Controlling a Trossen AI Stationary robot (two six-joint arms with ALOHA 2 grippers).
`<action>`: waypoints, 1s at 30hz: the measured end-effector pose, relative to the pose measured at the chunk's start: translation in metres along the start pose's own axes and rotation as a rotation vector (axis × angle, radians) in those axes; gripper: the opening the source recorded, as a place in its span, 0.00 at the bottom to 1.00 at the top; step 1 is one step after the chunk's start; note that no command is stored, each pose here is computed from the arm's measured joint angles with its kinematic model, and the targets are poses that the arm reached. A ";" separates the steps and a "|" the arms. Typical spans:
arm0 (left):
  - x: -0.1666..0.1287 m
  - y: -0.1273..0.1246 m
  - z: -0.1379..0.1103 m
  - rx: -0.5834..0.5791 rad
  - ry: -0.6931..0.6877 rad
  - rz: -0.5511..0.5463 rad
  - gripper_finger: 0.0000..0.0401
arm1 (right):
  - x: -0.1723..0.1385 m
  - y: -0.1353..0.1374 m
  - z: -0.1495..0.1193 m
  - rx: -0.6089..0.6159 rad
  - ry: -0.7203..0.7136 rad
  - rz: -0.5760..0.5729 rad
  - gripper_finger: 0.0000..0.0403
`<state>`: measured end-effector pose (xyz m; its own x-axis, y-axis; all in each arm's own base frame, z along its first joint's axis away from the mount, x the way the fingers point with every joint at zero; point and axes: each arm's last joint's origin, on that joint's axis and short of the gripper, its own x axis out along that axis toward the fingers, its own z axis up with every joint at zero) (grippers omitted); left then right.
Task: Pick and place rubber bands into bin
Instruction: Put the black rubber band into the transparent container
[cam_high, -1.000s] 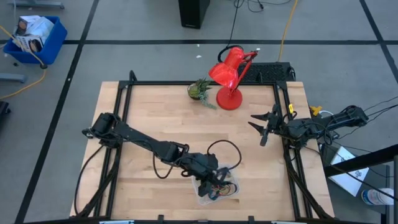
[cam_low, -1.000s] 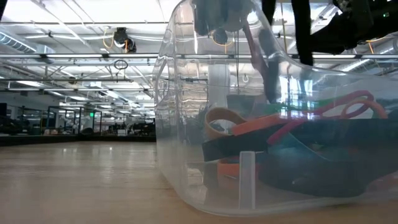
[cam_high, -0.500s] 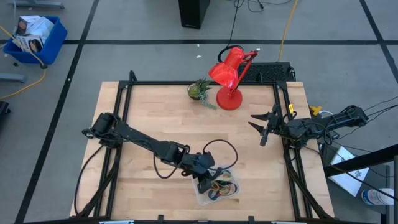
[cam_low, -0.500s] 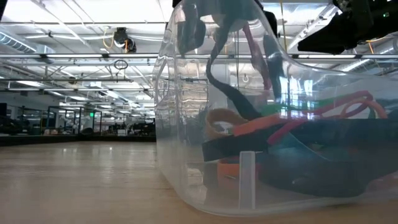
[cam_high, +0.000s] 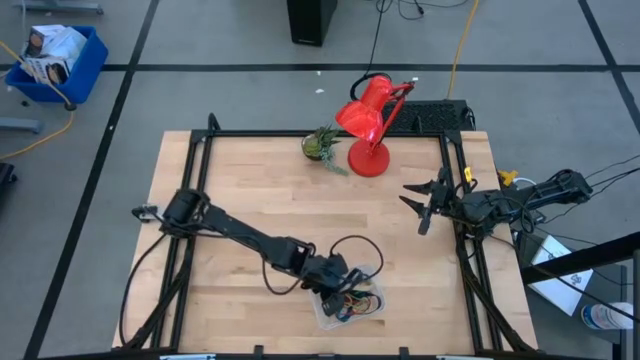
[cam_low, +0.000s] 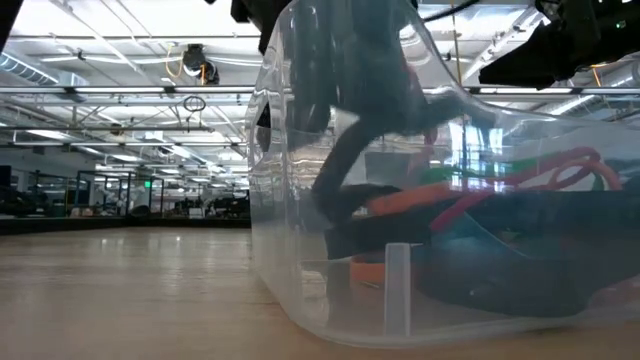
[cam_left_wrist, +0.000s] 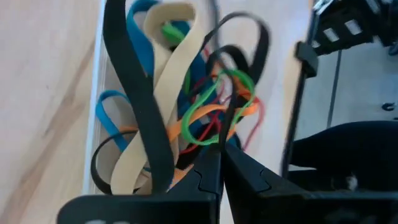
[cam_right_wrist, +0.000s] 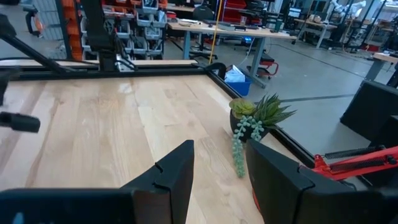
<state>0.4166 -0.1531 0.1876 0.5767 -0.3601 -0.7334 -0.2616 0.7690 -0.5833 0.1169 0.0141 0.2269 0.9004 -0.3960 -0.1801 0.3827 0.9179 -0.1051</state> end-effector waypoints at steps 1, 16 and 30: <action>0.003 0.001 -0.001 -0.004 0.007 0.004 0.04 | 0.000 0.000 0.000 0.000 0.000 0.000 0.36; 0.022 0.010 -0.002 -0.092 0.031 -0.013 0.10 | 0.000 0.000 -0.001 -0.003 0.004 0.000 0.36; 0.011 0.005 0.011 -0.044 0.035 -0.138 0.10 | 0.000 0.000 -0.001 -0.003 0.005 -0.001 0.36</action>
<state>0.4300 -0.1467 0.1805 0.5823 -0.4795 -0.6566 -0.2158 0.6874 -0.6934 0.1167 0.0141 0.2263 0.8992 -0.3966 -0.1846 0.3826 0.9176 -0.1081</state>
